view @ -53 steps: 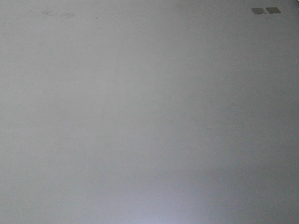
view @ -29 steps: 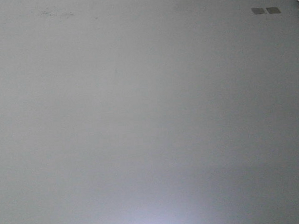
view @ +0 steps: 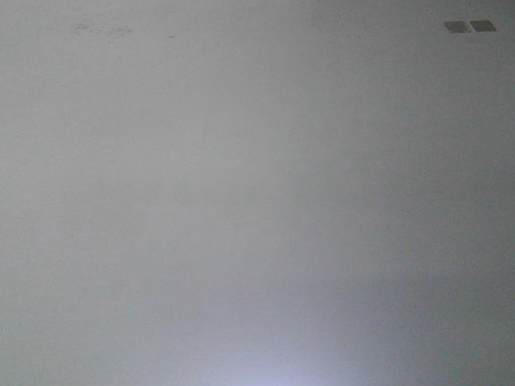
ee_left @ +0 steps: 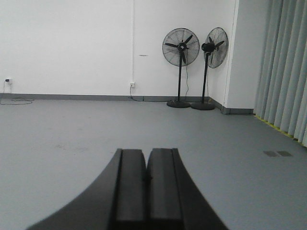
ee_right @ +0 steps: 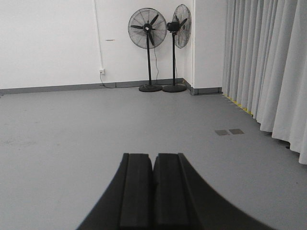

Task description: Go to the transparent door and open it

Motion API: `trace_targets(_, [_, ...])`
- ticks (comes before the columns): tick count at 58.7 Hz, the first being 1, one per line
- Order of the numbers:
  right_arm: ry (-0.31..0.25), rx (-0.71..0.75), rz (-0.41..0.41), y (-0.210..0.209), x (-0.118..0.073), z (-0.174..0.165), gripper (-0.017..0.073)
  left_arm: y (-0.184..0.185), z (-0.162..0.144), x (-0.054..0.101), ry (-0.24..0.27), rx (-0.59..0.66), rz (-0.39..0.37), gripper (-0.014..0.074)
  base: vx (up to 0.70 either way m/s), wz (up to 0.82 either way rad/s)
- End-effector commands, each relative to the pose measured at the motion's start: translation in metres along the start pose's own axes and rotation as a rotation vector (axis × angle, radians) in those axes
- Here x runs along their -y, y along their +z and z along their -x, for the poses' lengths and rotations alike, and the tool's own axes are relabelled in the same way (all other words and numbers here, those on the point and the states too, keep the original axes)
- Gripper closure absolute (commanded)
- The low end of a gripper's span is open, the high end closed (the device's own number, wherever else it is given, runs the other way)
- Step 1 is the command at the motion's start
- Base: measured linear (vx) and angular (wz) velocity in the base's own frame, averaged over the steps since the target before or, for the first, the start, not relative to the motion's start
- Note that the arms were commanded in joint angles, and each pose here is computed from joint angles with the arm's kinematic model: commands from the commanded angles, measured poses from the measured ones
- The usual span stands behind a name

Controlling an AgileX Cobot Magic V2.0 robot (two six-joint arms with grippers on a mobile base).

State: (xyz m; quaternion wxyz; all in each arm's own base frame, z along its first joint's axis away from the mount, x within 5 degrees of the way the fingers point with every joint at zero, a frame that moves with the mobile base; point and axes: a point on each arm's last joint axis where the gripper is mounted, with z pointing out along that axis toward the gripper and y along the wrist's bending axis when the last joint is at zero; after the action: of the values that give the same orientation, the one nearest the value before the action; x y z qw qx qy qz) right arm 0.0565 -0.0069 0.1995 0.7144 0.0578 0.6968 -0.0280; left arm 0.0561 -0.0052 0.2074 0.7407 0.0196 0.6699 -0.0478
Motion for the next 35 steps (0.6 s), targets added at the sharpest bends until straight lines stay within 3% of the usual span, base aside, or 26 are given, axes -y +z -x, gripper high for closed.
trace_targets(1, [-0.015,0.084,-0.002,-0.0009,0.0002,0.0036,0.0564,-0.0007,-0.0014,-0.0008,-0.009,0.067,0.004,0.0599,0.29,0.0])
trace_targets(35, [-0.015,0.081,-0.002,-0.0009,0.0002,0.0034,0.0564,-0.0007,-0.0014,-0.0008,-0.009,0.067,0.004,0.0599,0.42,-0.05])
